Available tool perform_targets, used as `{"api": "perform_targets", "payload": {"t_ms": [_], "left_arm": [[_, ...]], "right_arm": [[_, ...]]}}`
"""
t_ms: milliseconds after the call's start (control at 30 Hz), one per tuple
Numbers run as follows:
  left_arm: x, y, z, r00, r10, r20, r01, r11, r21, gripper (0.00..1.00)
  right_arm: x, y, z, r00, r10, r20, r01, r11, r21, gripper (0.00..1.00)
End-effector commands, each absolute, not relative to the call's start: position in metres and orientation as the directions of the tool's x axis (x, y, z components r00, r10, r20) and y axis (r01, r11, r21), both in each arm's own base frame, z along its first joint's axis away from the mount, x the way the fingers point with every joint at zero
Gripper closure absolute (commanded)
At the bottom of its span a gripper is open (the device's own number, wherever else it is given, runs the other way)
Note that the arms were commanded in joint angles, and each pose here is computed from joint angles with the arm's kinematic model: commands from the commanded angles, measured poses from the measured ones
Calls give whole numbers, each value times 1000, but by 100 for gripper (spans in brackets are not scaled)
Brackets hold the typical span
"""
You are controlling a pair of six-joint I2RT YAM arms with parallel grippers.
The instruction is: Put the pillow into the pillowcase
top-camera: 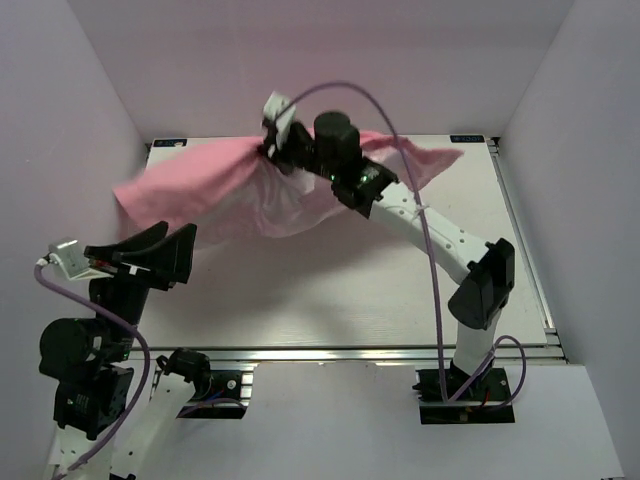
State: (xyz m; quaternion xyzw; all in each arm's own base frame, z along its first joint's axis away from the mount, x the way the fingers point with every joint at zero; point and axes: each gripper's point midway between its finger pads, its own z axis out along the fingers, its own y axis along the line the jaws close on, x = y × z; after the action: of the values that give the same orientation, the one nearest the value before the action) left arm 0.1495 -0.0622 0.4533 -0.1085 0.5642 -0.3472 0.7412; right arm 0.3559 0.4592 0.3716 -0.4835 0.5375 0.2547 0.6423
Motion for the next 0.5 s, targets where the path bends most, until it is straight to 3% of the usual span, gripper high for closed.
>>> {"api": "perform_targets", "payload": {"t_ms": [0,133,233,333,367,467], "left_arm": [[125,-73,502,248,-578,-778,540,749,-384,4],[136,-85,496,197,-532,-823,553,754,-355,4],[150,-94,481,149,-525,-838,555,745,-369,4],[164,-99,470,135,-545,-828,558,732,-391,4],[167,-99,473,150,-557,-817,563,727,-393,4],[183,-105,466,121,-564,-817,554,721,-416,4]], "right_arm": [[330,417,596,255,402,-879,-840,542,4,100],[408,350,641,405,492,-771,-646,751,140,100],[485,323,590,442,330,-834,-485,870,87,100],[557,319,477,358,-13,-934,-362,920,-152,65],[573,318,438,302,-122,-946,-357,905,-231,40],[631,278,319,97,-366,-926,-241,894,-379,30]]}}
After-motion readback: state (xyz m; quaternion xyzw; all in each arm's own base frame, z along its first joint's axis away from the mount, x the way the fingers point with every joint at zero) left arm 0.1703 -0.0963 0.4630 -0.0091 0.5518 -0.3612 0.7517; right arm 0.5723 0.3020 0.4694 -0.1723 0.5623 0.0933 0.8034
